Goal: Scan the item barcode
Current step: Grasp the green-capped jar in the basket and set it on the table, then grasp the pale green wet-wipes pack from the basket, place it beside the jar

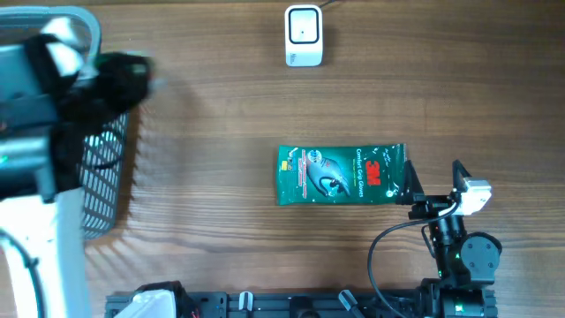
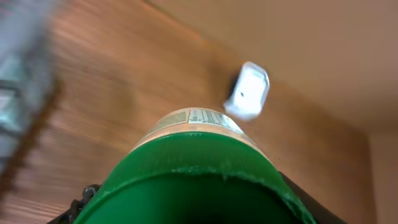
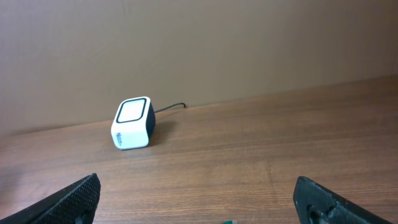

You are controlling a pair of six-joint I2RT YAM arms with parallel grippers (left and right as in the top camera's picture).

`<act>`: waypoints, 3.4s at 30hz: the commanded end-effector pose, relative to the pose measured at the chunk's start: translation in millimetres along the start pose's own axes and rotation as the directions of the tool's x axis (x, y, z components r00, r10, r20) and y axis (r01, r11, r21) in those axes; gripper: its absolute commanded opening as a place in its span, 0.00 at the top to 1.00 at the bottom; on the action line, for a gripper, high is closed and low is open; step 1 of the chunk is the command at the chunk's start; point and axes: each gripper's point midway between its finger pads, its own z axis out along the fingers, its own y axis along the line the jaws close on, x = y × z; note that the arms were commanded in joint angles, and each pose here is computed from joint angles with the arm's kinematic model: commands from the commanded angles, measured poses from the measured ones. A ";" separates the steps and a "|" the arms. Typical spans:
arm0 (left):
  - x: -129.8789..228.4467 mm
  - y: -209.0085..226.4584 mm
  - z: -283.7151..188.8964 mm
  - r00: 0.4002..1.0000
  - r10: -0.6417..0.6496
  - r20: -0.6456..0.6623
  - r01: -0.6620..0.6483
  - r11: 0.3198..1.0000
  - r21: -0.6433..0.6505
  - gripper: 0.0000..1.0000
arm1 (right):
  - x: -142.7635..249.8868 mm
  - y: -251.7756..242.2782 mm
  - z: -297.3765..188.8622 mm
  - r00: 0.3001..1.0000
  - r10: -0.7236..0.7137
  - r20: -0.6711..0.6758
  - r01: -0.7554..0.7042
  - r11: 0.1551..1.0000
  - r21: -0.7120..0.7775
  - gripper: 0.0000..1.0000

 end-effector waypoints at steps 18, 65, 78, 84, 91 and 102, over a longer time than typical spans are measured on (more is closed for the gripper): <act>240.2 -5.7 228.6 0.724 0.095 -0.683 -0.385 0.878 -0.285 0.45 | -1.4 -0.9 -0.2 1.000 0.011 0.008 -0.011 1.000 0.008 0.00; 38.2 292.4 74.5 0.858 -0.505 0.092 0.494 0.766 -0.412 0.00 | -1.4 -0.9 -0.2 1.000 0.011 0.008 -0.011 1.000 0.008 0.00; 39.6 328.0 136.6 0.865 -0.497 0.072 0.481 0.776 -0.408 0.00 | -1.4 -0.9 -0.2 1.000 0.011 0.008 -0.011 1.000 0.008 0.00; 40.2 320.5 175.9 0.892 -0.450 0.037 0.429 0.818 -0.384 0.00 | -1.4 -0.9 -0.2 1.000 0.011 0.008 -0.011 1.000 0.008 0.00; 78.0 334.4 208.8 0.868 -0.493 -0.062 0.421 0.796 -0.435 0.30 | -1.4 -0.9 -0.2 1.000 0.011 0.008 -0.011 1.000 0.008 0.00; 47.0 310.7 167.9 0.887 -0.462 0.006 0.425 0.810 -0.404 0.96 | -1.4 -0.9 -0.2 1.000 0.011 0.008 -0.011 1.000 0.008 0.00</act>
